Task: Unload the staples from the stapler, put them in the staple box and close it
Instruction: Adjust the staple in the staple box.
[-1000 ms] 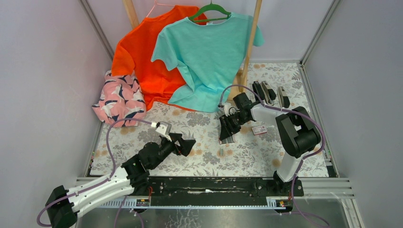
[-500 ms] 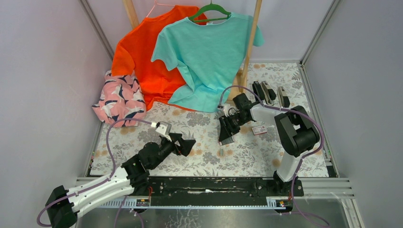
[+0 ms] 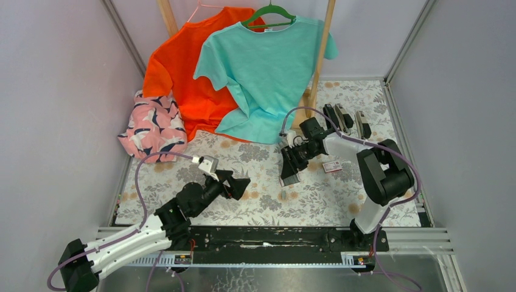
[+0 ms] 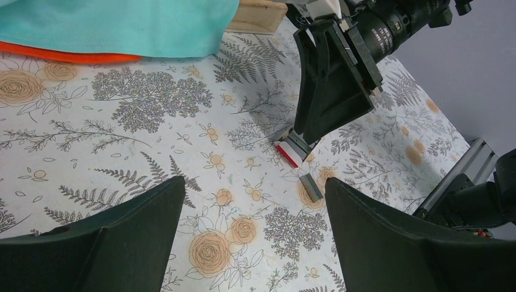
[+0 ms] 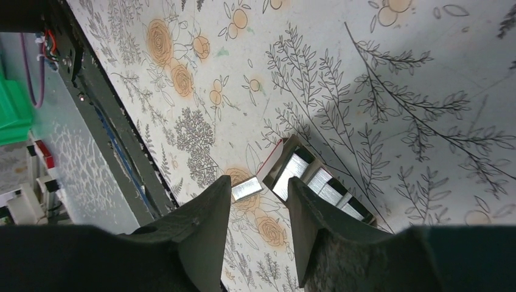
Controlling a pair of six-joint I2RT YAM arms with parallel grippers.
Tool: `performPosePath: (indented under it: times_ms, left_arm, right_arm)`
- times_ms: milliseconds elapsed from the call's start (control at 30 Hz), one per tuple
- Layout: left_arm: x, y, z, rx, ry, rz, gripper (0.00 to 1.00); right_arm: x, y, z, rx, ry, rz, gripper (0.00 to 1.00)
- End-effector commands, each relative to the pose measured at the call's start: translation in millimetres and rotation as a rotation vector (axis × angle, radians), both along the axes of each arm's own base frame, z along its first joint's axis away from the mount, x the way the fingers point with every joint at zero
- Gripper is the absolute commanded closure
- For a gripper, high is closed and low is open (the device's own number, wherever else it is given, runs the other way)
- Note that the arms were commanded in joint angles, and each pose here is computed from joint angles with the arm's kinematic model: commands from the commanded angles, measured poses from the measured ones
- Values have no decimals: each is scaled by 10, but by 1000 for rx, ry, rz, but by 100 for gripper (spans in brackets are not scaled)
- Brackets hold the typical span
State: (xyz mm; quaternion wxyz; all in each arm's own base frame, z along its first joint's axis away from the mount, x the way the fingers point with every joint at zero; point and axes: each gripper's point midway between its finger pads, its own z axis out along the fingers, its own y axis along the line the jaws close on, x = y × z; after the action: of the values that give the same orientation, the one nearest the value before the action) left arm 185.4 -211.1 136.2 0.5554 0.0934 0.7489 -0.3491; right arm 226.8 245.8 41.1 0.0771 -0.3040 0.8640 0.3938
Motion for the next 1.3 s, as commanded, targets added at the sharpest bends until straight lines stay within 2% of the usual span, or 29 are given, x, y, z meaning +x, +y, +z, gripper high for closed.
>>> performPosePath:
  times_ms: [0,367,867,1267]
  left_arm:
    - [28,24,75,-14,-22,17,8]
    - [31,21,66,-14,-19,18,8]
    - [32,18,66,-14,-19,17,8]
    - [32,22,64,-12,-20,18,8]
  right_arm:
    - [145,-57,163,-30,-125,-4,55]
    - [163,-149,24,-107,-137,-6,62]
    - [30,-44,-82,-95,-63,32,55]
    - [34,1,20,-63,-82,37,54]
